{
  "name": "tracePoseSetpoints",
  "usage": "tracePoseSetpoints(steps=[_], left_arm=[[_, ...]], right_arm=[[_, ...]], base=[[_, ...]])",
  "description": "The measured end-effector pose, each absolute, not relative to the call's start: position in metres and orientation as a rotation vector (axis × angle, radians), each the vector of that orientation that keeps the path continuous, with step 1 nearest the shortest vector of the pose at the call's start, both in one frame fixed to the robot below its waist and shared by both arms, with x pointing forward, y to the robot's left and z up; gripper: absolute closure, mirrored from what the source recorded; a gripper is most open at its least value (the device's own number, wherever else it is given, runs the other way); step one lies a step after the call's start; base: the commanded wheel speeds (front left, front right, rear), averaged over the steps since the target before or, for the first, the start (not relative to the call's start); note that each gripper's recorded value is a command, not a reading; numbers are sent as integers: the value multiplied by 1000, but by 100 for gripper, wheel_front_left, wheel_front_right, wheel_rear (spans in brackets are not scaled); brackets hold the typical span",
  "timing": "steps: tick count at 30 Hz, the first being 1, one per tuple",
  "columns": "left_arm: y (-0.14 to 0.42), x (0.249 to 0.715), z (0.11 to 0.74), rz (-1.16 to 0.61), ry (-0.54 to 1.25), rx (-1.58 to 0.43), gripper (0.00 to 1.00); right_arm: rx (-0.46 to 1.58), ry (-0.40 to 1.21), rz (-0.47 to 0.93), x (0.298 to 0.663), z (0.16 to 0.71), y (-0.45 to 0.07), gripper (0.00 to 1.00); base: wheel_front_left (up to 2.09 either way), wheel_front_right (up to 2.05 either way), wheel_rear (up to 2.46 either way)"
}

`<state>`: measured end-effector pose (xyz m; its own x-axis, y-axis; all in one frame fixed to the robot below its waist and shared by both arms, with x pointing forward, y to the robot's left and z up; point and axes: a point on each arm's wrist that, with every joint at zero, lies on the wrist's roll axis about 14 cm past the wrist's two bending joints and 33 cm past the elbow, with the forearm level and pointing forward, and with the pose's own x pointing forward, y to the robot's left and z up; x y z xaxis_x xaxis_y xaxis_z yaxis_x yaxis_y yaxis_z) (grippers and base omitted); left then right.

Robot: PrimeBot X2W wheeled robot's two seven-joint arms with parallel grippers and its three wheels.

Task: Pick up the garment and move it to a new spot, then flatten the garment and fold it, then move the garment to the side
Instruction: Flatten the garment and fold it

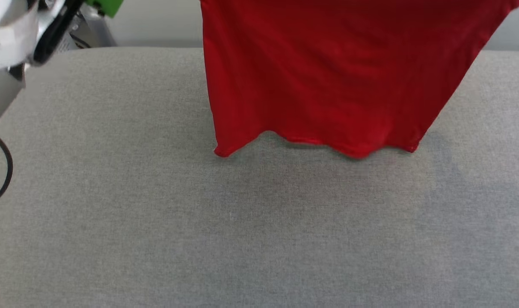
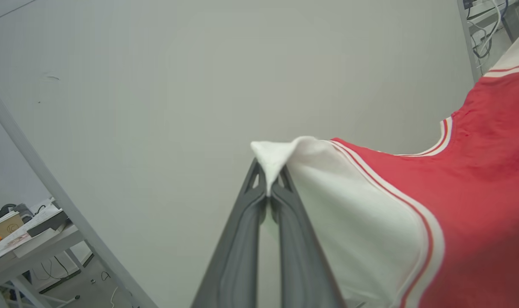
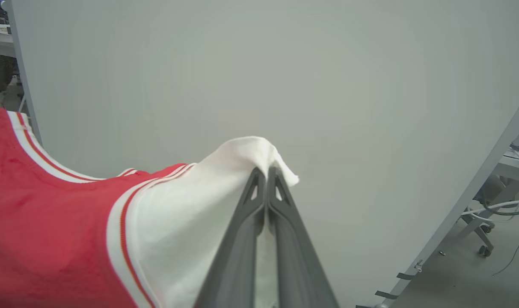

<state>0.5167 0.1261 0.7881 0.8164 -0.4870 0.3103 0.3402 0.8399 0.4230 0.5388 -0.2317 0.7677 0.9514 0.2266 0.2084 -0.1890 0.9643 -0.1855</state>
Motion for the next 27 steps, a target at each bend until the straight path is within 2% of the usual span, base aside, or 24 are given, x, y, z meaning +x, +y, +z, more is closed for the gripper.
tracePoseSetpoints(steps=[15, 22, 27], left_arm=[[116, 633, 803, -392, -490, 289, 100], [123, 681, 788, -339, -525, 272, 100], [123, 706, 755, -346, -481, 254, 100]], right_arm=[[-254, -340, 113, 641, 797, -229, 100], [-240, -355, 101, 688, 776, -224, 100], [-255, -325, 109, 711, 748, -220, 100]], base=[[0, 0, 0], [0, 0, 0], [0, 0, 0]])
